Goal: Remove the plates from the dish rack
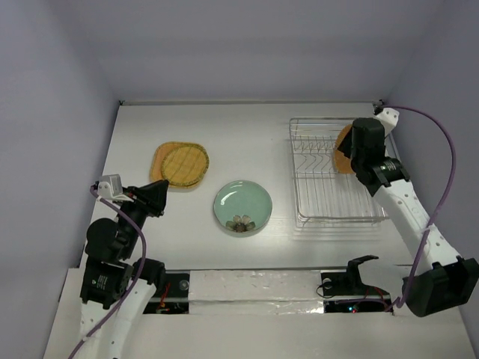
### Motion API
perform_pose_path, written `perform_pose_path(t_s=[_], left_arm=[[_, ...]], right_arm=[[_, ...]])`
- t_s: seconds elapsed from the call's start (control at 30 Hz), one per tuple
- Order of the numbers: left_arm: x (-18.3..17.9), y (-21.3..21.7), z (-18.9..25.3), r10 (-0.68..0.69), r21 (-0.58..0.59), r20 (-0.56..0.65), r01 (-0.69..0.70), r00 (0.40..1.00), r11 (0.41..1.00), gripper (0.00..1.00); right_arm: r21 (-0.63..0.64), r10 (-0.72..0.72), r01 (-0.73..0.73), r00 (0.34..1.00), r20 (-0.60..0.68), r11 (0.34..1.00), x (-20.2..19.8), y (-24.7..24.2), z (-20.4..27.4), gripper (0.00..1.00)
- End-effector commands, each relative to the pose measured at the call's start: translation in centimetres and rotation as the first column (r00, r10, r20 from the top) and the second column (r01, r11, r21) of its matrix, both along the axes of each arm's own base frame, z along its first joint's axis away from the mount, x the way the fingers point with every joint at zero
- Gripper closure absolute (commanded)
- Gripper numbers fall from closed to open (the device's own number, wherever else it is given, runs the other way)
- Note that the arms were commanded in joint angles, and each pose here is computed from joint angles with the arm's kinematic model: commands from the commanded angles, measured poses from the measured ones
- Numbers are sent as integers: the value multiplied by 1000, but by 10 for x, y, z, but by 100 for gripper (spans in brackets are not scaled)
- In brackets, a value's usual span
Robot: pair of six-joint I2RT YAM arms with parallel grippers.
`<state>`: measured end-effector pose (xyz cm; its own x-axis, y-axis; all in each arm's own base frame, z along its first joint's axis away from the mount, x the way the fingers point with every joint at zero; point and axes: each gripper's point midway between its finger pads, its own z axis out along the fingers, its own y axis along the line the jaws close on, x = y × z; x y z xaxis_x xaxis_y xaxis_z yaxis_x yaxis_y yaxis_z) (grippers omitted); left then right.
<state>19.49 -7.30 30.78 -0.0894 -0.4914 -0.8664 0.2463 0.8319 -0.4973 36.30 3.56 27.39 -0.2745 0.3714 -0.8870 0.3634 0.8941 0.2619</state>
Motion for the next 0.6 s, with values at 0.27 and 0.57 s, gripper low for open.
perform_pose_path(t_s=[0.27, 0.57], left_arm=[[-6, -7, 13, -40, -10, 65, 41, 997, 999, 74], [-8, -6, 15, -37, -13, 74, 38, 997, 999, 71]], right_arm=[[-159, -123, 85, 961, -246, 984, -1, -80, -47, 37], [-178, -83, 26, 945, -316, 984, 45, -87, -75, 53]])
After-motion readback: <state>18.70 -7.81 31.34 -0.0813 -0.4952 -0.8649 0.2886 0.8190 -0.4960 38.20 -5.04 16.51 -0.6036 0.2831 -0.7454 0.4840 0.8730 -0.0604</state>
